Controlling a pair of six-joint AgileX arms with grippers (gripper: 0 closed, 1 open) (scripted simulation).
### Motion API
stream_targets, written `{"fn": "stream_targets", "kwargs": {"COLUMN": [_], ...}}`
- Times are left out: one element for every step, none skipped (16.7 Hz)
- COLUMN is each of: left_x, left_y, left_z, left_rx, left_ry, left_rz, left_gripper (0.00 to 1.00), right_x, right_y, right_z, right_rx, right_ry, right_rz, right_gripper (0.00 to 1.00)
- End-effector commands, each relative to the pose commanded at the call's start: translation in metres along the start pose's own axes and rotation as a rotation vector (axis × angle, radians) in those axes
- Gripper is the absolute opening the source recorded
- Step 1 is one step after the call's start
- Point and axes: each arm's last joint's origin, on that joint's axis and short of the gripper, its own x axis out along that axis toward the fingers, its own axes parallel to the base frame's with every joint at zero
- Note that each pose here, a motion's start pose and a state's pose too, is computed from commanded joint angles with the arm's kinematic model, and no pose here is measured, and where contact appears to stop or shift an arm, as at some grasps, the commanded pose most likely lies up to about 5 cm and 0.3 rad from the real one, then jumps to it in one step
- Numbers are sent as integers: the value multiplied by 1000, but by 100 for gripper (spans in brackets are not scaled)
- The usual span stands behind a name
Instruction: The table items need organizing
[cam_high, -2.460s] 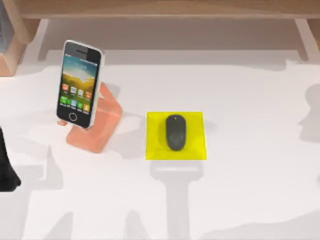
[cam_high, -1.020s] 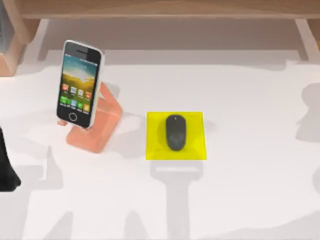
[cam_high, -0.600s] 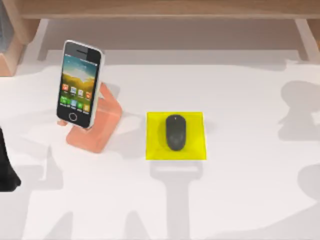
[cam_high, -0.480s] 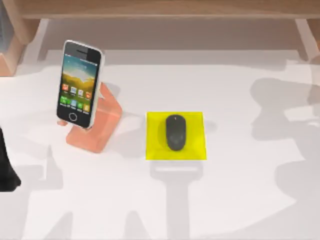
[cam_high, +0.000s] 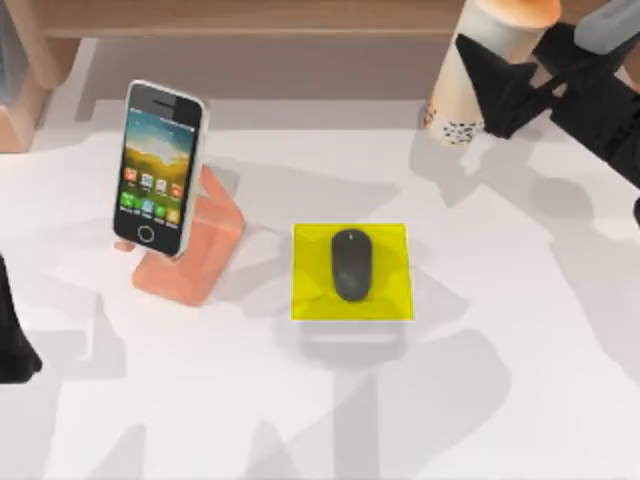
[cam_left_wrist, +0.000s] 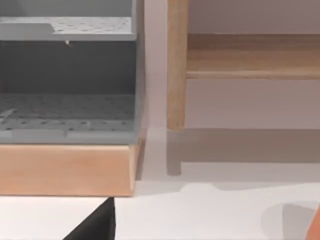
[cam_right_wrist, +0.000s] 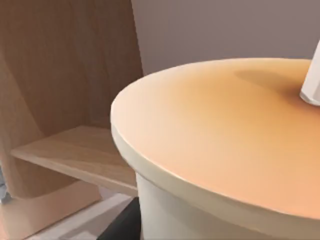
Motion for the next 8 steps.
{"fn": "stream_targets", "kwargs": {"left_x": [0, 0, 0, 0, 0, 0, 0, 0], "left_y": [0, 0, 0, 0, 0, 0, 0, 0], "left_z": [0, 0, 0, 0, 0, 0, 0, 0], "left_rx": [0, 0, 0, 0, 0, 0, 0, 0], "left_ry": [0, 0, 0, 0, 0, 0, 0, 0], "left_rz": [0, 0, 0, 0, 0, 0, 0, 0], "left_gripper": [100, 100, 100, 100, 100, 100, 100, 100], "right_x": [18, 35, 52, 68, 83, 97, 110, 122], "right_y": [15, 30, 43, 56, 67, 77, 86, 93], "right_z": [2, 6, 9, 14, 18, 22, 26, 29], "right_rx": [23, 42, 57, 68, 76, 80, 81, 77], "right_ry": [-1, -2, -6, -10, -15, -21, -25, -27], "right_rz": [46, 78, 95, 100, 93, 75, 46, 6], "right_gripper": [0, 0, 0, 0, 0, 0, 0, 0]}}
